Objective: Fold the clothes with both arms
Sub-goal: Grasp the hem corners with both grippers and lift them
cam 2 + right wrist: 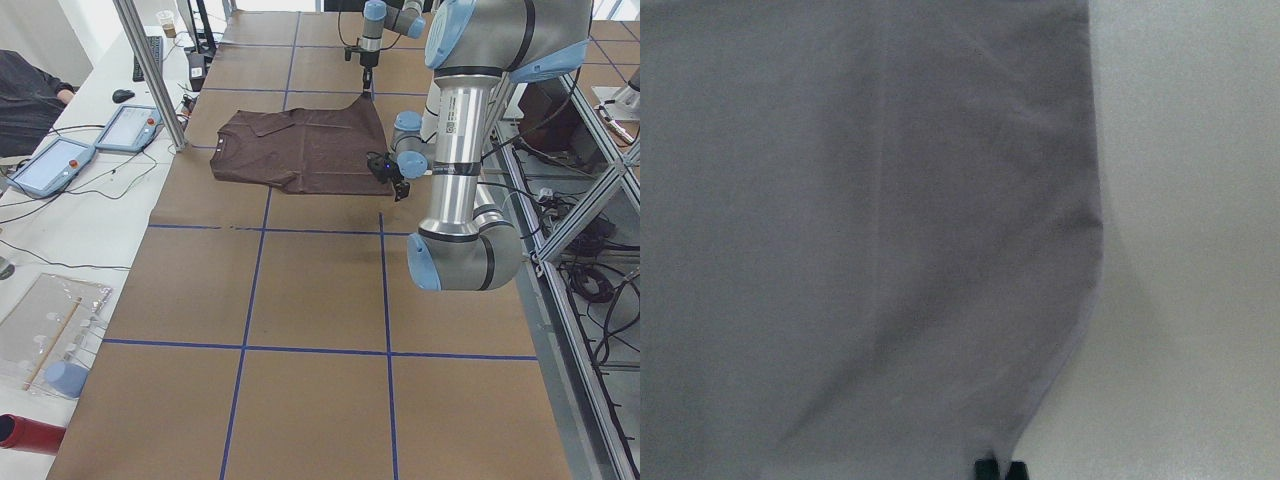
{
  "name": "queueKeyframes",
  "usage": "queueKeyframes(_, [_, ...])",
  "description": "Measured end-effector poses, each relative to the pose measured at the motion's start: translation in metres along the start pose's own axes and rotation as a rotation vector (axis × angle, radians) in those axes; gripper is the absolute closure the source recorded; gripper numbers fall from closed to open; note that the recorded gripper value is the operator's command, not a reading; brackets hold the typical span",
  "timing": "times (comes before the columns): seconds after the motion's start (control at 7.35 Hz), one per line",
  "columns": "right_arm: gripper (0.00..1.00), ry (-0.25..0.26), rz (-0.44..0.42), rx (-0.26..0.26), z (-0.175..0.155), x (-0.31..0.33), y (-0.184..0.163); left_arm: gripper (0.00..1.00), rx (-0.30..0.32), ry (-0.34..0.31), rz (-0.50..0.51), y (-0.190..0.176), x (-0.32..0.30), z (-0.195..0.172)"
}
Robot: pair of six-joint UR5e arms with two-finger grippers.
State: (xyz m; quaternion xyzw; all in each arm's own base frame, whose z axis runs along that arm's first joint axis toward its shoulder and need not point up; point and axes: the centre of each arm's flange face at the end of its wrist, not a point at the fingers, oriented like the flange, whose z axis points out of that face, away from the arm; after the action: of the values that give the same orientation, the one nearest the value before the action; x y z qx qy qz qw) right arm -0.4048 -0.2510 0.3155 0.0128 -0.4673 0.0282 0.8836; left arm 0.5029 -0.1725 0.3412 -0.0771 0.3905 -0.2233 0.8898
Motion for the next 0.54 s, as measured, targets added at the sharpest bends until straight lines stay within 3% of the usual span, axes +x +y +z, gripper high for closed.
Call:
queueKeyframes(0.41, [1.00, -0.003, 0.007, -0.003, -0.002, 0.001, -0.004, 0.06, 0.005, -0.021, 0.003, 0.005, 0.004, 0.009])
queueKeyframes(0.54, [1.00, -0.005, 0.012, -0.008, -0.004, 0.002, -0.006, 0.19, 0.007, -0.026, 0.003, 0.006, 0.005, 0.012])
